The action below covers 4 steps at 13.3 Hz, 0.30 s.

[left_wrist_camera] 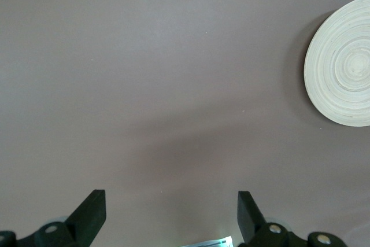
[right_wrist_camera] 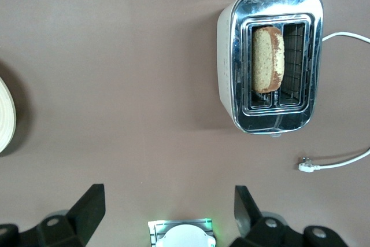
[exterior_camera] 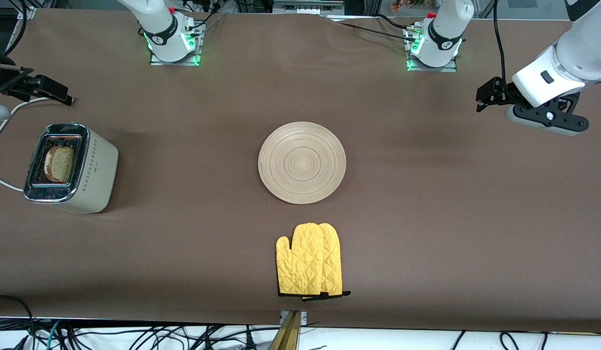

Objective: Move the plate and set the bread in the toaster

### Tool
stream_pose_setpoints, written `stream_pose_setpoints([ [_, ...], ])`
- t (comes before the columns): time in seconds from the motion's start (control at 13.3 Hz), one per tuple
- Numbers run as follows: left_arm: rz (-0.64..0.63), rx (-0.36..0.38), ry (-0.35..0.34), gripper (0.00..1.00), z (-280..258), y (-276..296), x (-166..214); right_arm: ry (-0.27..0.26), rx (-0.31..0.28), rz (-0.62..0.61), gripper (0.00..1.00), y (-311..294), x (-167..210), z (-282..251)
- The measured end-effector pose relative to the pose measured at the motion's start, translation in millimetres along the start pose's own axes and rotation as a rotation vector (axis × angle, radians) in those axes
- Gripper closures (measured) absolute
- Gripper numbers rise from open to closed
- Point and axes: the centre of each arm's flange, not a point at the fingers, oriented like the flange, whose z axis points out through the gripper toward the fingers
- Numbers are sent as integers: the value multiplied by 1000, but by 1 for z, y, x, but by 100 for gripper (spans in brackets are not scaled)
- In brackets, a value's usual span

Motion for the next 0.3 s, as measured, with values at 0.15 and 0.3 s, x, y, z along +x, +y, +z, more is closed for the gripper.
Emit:
stream_pose_setpoints([
  [0.15,0,0,0,0,0,0,0,-2,0,-7,1,0,0,0],
  [0.3,0,0,0,0,0,0,0,-7,0,-14,1,-1,-1,1],
])
